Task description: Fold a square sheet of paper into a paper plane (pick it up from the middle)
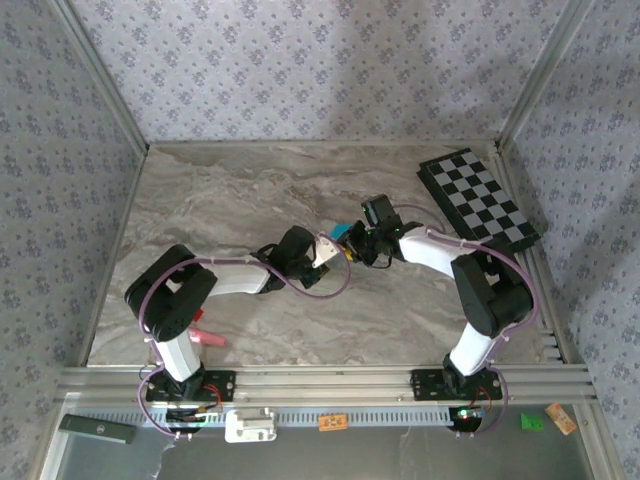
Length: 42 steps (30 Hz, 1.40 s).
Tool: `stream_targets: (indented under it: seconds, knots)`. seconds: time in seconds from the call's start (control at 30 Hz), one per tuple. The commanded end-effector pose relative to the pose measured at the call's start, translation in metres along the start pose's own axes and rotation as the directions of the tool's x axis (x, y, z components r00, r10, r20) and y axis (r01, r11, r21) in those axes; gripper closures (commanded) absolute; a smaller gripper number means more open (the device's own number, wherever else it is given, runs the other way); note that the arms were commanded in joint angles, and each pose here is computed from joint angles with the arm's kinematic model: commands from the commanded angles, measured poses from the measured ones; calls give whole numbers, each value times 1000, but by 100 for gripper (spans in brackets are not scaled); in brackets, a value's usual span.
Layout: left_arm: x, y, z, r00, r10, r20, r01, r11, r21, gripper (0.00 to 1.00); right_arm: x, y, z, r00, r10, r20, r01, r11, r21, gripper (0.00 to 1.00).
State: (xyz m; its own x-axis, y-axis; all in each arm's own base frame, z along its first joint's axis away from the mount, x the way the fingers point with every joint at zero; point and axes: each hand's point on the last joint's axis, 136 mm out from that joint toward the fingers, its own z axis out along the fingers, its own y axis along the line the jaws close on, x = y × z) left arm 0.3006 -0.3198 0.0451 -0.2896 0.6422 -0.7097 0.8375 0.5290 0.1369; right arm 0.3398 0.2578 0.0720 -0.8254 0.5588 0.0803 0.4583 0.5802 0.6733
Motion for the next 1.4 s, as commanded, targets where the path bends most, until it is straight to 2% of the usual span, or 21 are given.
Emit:
stream_targets:
  seconds: [0.0,0.13,0.37,0.63,0.83,1.37]
  knots:
    - [-12,-1,2,999,22,33,-22,1000,9,78,2,-5,1,999,23,-31,-22,998,51,68]
    - [-11,-3,2,999,21,32,-22,999,26,79,3,-12,6,998,27,-48,-22,996,88,60]
    - [-7,-7,2,1000,-4,21,3,998,68,83,1,-13,8,998,21,-57,-15,994,104,60]
    - [-6,-3,-2,988,-152,22,147,975,165,91,-3,-14,5,999,11,-47,-6,994,107,59]
    - [-4,-5,-3,972,-234,7,226,944,242,93,-6,-13,4,999,5,-41,-1,995,104,58]
    - [-4,-5,0,978,-207,6,199,947,252,91,9,-19,19,992,30,-119,-15,992,124,57]
